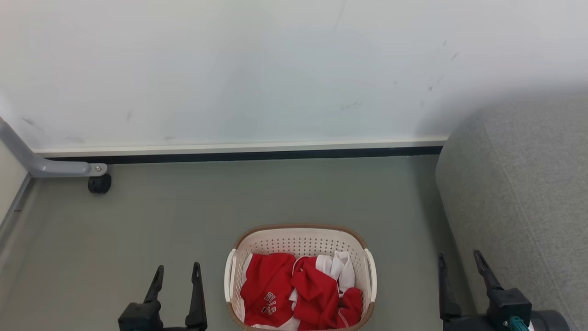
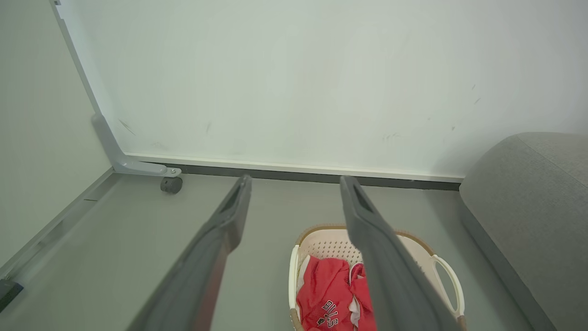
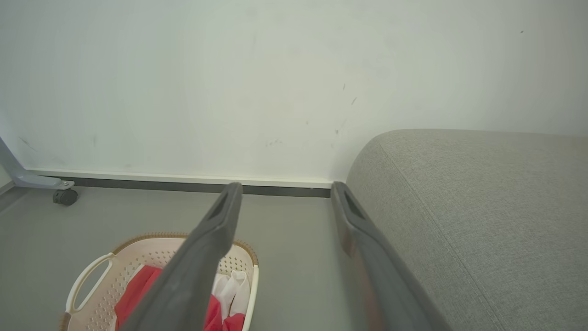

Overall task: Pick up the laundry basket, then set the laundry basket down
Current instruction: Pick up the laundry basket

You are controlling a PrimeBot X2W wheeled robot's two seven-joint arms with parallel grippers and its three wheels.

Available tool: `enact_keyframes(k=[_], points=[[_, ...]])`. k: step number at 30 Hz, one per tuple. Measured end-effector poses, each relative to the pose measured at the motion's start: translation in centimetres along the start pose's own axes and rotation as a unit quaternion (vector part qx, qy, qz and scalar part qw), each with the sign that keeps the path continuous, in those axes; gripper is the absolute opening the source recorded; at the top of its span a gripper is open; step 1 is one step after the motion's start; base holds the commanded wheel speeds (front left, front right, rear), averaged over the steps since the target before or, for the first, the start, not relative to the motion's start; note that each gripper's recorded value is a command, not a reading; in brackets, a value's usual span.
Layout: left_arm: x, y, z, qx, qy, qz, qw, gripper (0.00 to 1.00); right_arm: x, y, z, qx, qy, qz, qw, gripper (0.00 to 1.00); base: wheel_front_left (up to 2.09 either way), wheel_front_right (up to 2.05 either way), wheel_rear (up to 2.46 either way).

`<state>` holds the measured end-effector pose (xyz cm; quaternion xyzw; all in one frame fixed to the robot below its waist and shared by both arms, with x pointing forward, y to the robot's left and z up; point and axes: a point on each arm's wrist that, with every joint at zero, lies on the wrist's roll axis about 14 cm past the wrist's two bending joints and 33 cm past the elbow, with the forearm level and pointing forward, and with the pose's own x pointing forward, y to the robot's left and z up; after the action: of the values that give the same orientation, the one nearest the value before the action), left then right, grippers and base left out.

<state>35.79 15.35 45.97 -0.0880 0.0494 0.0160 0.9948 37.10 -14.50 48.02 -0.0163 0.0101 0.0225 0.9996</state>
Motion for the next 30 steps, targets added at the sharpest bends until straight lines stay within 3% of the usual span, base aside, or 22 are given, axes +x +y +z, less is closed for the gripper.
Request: enact_keyframes(k=[30], points=[[4.4,-0.4,-4.4,0.003,0.066,-0.007,0.998,1.00,4.0,0.2,-5.0,0.002,0.068,0.005,0.998,1.00,0.00,0.00,0.00]])
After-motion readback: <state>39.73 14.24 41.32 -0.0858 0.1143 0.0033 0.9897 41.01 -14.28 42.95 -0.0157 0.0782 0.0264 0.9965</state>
